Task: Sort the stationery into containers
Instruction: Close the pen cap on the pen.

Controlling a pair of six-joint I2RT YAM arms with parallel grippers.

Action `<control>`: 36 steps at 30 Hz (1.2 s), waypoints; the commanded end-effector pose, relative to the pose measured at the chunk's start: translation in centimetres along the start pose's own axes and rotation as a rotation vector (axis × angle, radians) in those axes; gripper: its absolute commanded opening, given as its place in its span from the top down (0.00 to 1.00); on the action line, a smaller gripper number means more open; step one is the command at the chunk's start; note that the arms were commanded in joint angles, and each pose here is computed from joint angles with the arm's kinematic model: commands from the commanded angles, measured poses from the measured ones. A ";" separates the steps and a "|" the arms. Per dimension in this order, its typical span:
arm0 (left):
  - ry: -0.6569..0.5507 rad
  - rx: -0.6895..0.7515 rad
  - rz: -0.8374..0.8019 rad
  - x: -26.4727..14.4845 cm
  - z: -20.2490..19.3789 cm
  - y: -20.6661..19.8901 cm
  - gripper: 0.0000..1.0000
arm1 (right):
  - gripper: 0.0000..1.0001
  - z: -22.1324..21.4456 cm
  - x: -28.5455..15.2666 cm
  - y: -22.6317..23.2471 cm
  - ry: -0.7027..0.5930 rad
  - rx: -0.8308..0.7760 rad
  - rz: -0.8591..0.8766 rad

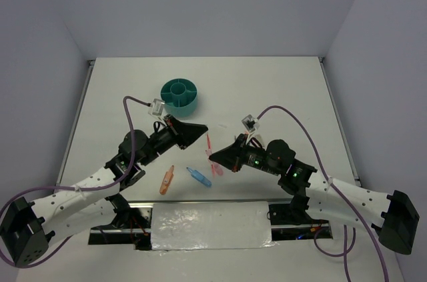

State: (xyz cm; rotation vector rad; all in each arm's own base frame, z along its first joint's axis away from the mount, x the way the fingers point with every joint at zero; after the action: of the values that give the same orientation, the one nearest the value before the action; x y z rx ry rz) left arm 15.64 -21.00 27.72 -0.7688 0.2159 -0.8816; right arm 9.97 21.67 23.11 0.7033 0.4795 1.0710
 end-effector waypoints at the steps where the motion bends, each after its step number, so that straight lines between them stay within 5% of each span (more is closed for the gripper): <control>1: -0.057 0.007 -0.050 -0.2 1.0 -0.9 1.00 | 1.00 2.0 0.5 1.6 -0.081 -0.030 0.032; 20: -0.046 -0.073 -0.053 -1.1 -0.1 -0.2 1.00 | 1.00 5.0 1.3 3.9 -0.170 -0.078 0.071; 30: 0.024 -0.025 -0.061 -0.8 0.0 -0.8 1.00 | 1.00 9.2 2.7 6.2 -0.216 -0.284 0.061; 34: 0.024 0.064 -0.022 -0.5 1.6 -1.6 0.71 | 1.00 7.3 3.5 5.4 -0.131 -0.295 0.088; 36: 0.021 0.091 0.005 -0.6 2.2 -1.9 0.69 | 1.00 7.0 3.5 5.3 -0.116 -0.290 0.089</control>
State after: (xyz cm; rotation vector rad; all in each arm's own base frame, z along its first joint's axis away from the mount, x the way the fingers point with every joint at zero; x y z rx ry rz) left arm 15.73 -20.04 30.65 -0.7904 0.1315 -0.8625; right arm 12.66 23.93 27.69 0.4966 0.3795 1.0657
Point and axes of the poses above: each gripper's point midway between its finger pads, its own x axis out along the fingers, its own y axis along the line the jaws close on, z = x × y, the point moved 9 cm from there along -x, back along the fingers, and after that the axes turned 4 degrees about x, right-handed, at the moved point
